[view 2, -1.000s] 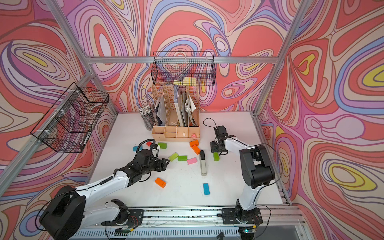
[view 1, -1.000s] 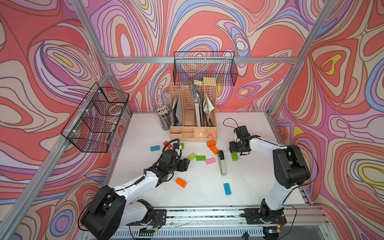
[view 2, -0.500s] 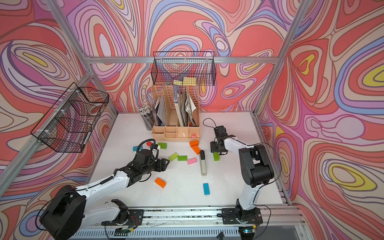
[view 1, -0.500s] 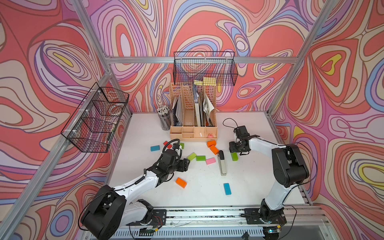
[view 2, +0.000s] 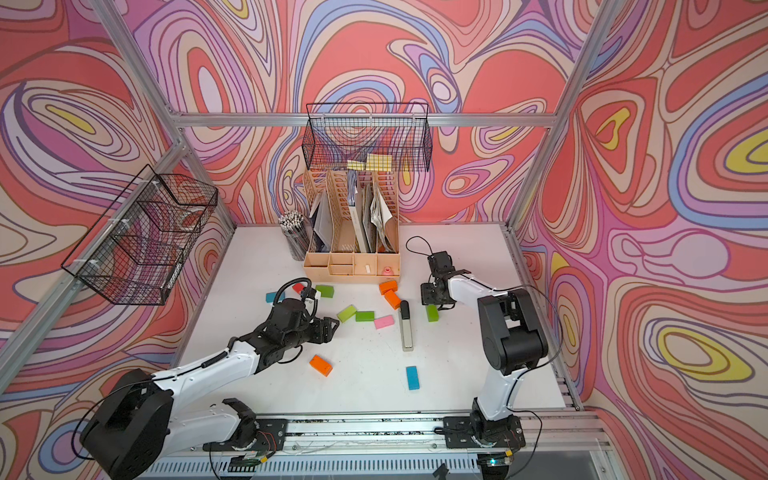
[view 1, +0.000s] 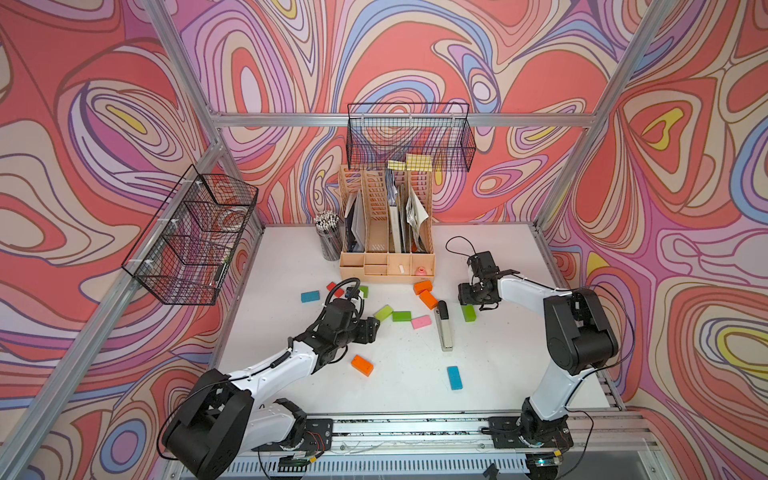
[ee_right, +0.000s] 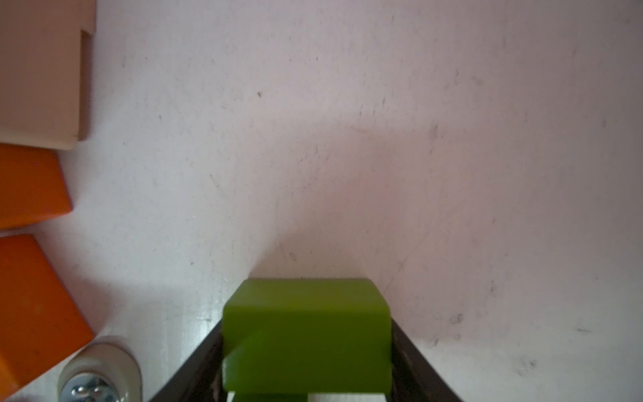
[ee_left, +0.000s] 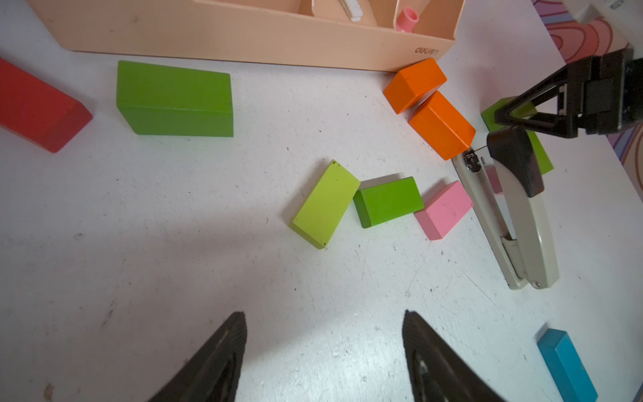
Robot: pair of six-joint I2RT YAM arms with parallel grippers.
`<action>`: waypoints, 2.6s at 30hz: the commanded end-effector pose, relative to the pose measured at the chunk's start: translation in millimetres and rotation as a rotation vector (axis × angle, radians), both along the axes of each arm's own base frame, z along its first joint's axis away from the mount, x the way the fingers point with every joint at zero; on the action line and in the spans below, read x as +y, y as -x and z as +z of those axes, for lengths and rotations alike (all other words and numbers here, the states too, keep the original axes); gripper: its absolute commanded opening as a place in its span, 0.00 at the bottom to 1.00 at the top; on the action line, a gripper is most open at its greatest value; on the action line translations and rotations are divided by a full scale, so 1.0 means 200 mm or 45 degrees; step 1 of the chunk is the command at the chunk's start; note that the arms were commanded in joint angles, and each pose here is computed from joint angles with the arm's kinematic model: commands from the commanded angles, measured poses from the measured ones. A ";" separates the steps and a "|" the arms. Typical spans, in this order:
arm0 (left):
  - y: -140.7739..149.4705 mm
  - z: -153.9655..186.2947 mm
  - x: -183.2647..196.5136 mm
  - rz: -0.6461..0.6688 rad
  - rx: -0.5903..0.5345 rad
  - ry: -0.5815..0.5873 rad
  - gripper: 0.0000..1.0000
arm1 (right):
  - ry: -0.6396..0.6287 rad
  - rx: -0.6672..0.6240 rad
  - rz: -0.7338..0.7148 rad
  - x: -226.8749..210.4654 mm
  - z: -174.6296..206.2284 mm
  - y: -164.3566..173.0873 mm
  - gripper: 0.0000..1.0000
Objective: Assemble the letter c with building blocks
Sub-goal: Assemble the building block at the center of the board.
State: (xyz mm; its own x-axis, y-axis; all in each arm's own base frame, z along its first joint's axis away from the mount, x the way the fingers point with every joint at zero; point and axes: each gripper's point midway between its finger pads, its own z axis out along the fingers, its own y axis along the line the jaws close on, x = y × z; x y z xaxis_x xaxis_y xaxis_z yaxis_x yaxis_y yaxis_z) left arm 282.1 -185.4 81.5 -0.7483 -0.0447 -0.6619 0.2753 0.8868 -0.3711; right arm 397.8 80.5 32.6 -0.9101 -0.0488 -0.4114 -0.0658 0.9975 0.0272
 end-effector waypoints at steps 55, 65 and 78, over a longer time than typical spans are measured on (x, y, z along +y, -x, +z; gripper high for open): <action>-0.02 0.00 -0.01 -0.017 -0.006 -0.023 0.74 | 0.016 0.046 -0.046 -0.04 -0.02 0.09 0.64; -0.02 0.00 -0.01 -0.015 -0.009 -0.026 0.74 | 0.016 0.047 -0.048 -0.05 -0.02 0.08 0.73; -0.02 0.00 0.00 -0.011 -0.012 -0.032 0.74 | -0.047 -0.058 -0.045 -0.01 0.13 0.05 0.86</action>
